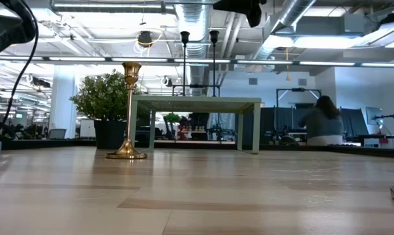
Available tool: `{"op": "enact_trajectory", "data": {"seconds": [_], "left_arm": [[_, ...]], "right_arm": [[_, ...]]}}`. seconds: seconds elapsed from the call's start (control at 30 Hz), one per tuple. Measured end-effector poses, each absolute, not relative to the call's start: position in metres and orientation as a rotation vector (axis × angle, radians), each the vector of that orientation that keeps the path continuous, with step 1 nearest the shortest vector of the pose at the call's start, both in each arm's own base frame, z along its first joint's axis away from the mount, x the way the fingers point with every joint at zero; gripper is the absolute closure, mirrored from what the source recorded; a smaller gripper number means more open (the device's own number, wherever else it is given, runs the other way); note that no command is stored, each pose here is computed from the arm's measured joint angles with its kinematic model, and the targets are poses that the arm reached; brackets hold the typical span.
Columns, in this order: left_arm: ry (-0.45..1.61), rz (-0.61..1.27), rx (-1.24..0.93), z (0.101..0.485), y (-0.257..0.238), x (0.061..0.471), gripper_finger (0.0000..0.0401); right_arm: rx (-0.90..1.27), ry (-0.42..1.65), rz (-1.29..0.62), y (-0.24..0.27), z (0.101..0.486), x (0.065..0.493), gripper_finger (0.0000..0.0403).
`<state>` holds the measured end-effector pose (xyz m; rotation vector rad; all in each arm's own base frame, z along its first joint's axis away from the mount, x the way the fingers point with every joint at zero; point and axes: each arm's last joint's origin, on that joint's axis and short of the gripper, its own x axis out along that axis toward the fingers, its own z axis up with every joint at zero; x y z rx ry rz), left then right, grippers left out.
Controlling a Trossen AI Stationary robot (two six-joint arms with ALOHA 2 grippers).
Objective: Pick & Place candle stick holders
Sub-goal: Put the black candle holder on the shelf
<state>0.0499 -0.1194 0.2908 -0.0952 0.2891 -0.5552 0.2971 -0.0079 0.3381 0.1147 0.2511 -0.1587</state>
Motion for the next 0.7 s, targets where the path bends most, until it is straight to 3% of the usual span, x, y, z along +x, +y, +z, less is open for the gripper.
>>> {"op": "enact_trajectory", "data": {"seconds": [0.2,0.7], "left_arm": [[0.272,-0.412,-0.102,0.294,-0.109,0.063,0.0388],[0.260,-0.070,-0.052,0.373,-0.080,0.096,0.0388]], "right_arm": [[0.087,0.301,-0.152,-0.006,0.334,0.296,0.0288],[-0.216,0.444,-0.075,-0.001,0.329,0.281,0.0288]]}}
